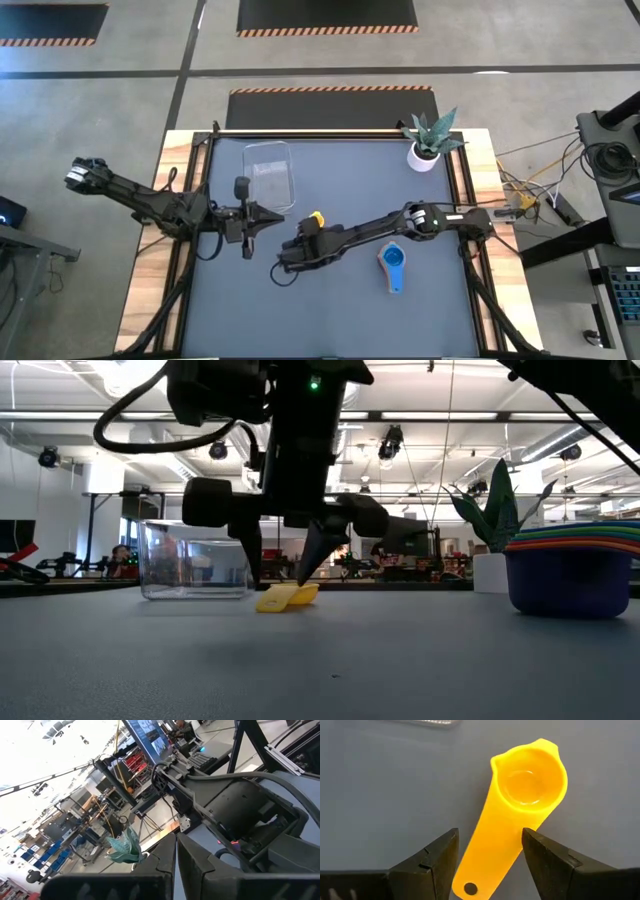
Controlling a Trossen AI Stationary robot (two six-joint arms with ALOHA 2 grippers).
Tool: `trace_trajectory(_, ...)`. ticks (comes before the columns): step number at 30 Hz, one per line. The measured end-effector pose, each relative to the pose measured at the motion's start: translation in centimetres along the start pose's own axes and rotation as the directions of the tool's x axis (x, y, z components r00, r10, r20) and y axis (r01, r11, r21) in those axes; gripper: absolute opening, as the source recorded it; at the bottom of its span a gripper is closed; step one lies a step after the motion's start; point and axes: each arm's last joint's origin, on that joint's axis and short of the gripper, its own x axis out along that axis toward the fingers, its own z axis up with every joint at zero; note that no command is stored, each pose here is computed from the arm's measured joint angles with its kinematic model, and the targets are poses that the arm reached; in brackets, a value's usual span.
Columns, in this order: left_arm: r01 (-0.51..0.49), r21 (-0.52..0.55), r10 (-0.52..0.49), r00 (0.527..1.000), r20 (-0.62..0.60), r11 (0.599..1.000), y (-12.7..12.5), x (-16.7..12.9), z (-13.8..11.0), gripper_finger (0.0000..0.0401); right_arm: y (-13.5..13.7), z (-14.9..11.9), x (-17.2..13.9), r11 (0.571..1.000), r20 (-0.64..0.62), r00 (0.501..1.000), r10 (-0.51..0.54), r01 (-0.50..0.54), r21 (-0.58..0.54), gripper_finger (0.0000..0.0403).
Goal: Nest measuring cups in basket
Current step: Stack the yellow measuring cup on top of the blue measuring cup
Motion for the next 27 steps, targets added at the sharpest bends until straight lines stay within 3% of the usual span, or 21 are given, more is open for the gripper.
trace_trajectory(16, -0.003, 0.01, 0.002, 1.0, 0.003, 1.0, 0.1, -0.1, 0.0, 0.0, -0.8, -0.4, 0.6, 0.998, 0.019, 0.998, -0.059, 0.059, 0.035, 0.0206)
trace_trajectory(23, -0.002, 0.01, 0.002, 1.0, 0.003, 1.0, 0.1, -0.1, 0.0, 0.0, -2.0, -0.5, 1.5, 0.986, 0.007, 0.986, -0.164, 0.164, -0.018, 0.0206)
trace_trajectory(27, -0.002, 0.01, 0.002, 1.0, 0.003, 1.0, 0.1, -0.1, 0.0, 0.0, -1.9, -0.1, 1.2, 0.988, 0.014, 0.988, -0.151, 0.151, -0.029, 0.0206)
